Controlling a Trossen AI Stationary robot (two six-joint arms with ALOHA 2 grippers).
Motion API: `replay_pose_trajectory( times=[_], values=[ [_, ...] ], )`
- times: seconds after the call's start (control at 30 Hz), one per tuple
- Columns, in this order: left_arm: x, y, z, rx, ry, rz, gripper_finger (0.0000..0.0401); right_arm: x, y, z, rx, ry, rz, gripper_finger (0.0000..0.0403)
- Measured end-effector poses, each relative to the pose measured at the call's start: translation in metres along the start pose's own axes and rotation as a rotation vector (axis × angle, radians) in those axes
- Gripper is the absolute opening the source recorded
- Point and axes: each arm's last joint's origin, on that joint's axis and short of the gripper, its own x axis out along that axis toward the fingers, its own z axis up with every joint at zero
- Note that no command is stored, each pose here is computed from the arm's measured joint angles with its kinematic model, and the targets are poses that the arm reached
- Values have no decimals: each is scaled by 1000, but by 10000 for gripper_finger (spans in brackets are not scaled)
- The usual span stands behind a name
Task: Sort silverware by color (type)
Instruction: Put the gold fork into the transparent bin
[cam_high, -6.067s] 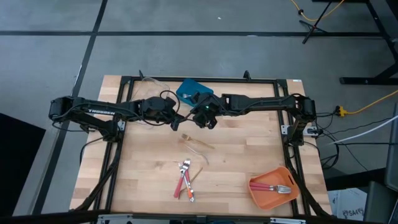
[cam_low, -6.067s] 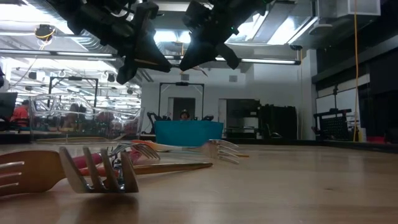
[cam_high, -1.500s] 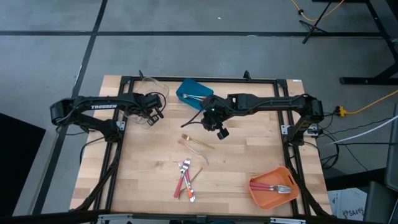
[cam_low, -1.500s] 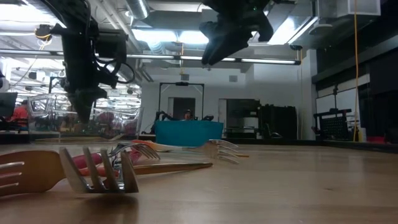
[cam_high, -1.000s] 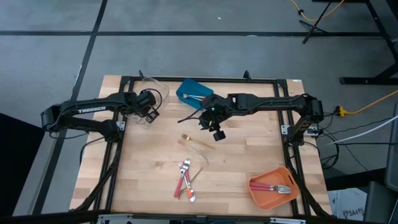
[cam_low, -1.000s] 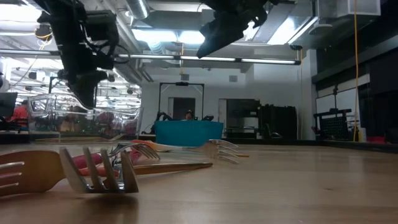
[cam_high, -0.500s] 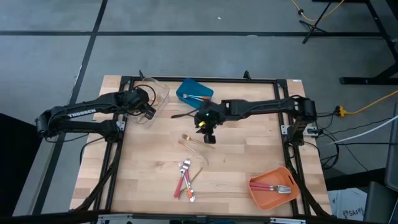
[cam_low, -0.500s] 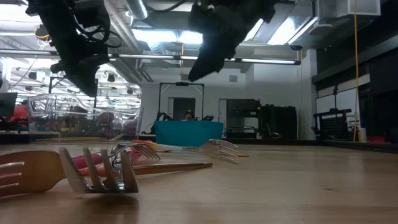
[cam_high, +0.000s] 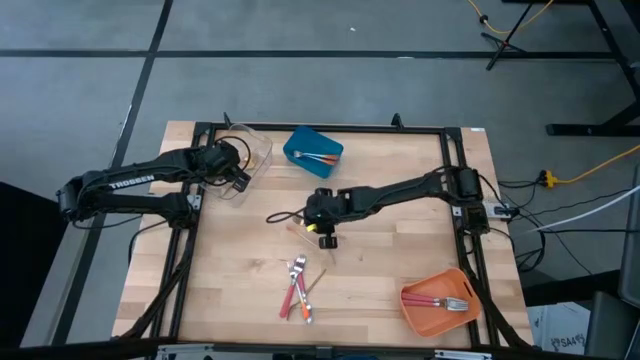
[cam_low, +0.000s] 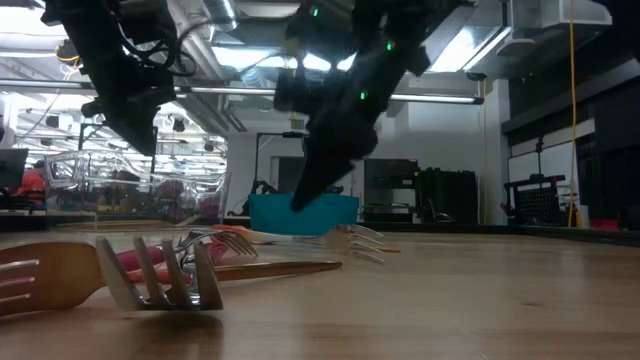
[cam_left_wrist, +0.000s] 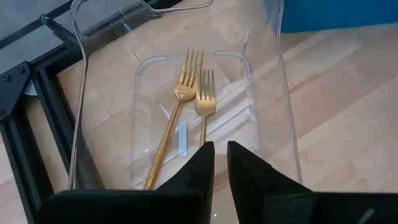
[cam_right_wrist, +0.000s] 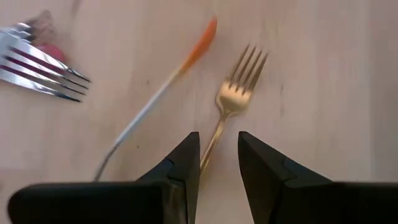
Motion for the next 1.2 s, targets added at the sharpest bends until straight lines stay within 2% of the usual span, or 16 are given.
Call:
replay_pose_trajectory(
  times=[0.33,0.77,1.2],
  values=[
    [0,0,0,0,0,0,39,30,1,-14,17,75,-5,101],
    [0,0,0,-2,-4,-2,39,31,1,-15,12,83,-4,97],
    [0,-1,2,-11,-18,-10,39,32,2,-15,10,81,-3,6]
  ],
)
